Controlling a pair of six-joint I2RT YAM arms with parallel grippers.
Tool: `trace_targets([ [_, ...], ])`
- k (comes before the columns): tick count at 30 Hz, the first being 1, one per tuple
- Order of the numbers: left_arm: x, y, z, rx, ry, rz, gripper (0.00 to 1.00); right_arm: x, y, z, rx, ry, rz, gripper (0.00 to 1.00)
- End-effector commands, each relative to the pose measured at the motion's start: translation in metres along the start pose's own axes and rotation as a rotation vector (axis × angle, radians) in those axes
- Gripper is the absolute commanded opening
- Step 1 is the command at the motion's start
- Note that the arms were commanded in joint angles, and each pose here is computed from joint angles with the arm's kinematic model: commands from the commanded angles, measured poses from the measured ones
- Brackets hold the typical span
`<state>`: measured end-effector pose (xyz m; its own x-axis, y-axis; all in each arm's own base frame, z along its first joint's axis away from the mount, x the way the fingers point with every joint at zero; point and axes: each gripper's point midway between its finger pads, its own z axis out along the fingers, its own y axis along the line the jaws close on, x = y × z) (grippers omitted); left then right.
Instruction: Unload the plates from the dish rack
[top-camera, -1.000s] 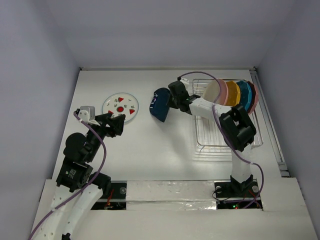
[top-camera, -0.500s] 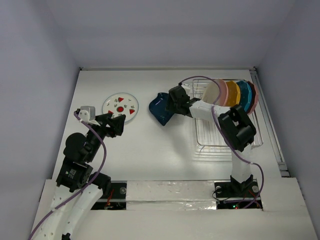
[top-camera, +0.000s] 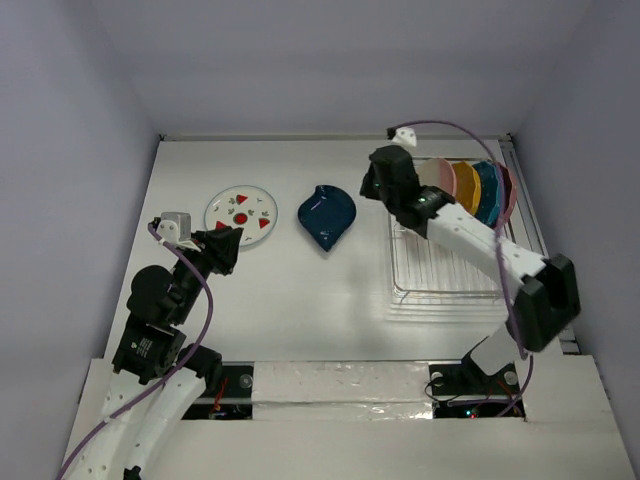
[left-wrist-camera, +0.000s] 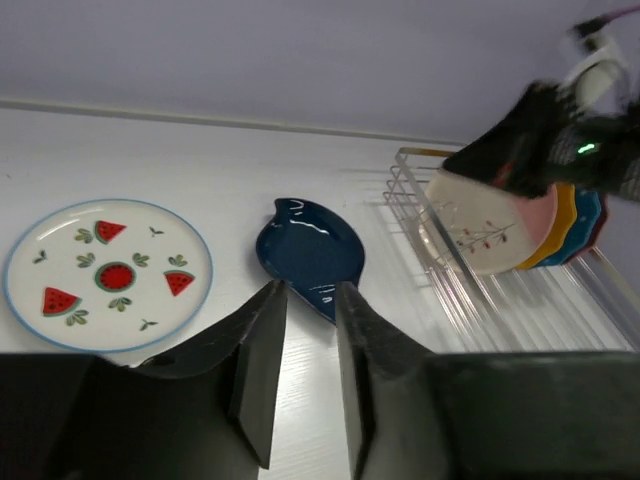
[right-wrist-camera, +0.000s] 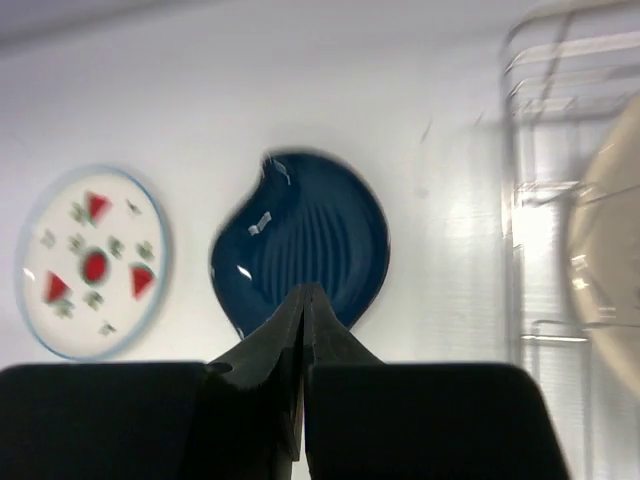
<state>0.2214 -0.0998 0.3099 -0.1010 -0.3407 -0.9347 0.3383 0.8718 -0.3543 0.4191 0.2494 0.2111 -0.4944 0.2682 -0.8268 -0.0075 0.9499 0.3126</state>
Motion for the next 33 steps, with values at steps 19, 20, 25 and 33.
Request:
trace_targets([
  [19, -0.023, -0.007, 0.001, 0.014, -0.061, 0.002, 0.28, -0.055, -0.194, -0.082, 0.328, -0.214, 0.132, 0.66],
  [20, -0.023, -0.007, 0.001, 0.014, -0.061, 0.002, 0.29, -0.049, -0.194, -0.072, 0.309, -0.192, 0.134, 0.66],
  [25, -0.023, -0.006, 0.001, 0.011, -0.062, 0.002, 0.3, -0.049, -0.2, -0.047, 0.294, -0.2, 0.149, 0.59],
  [33, -0.024, -0.006, 0.001, 0.011, -0.066, 0.005, 0.31, -0.053, -0.215, -0.024, 0.359, -0.191, 0.116, 0.31],
])
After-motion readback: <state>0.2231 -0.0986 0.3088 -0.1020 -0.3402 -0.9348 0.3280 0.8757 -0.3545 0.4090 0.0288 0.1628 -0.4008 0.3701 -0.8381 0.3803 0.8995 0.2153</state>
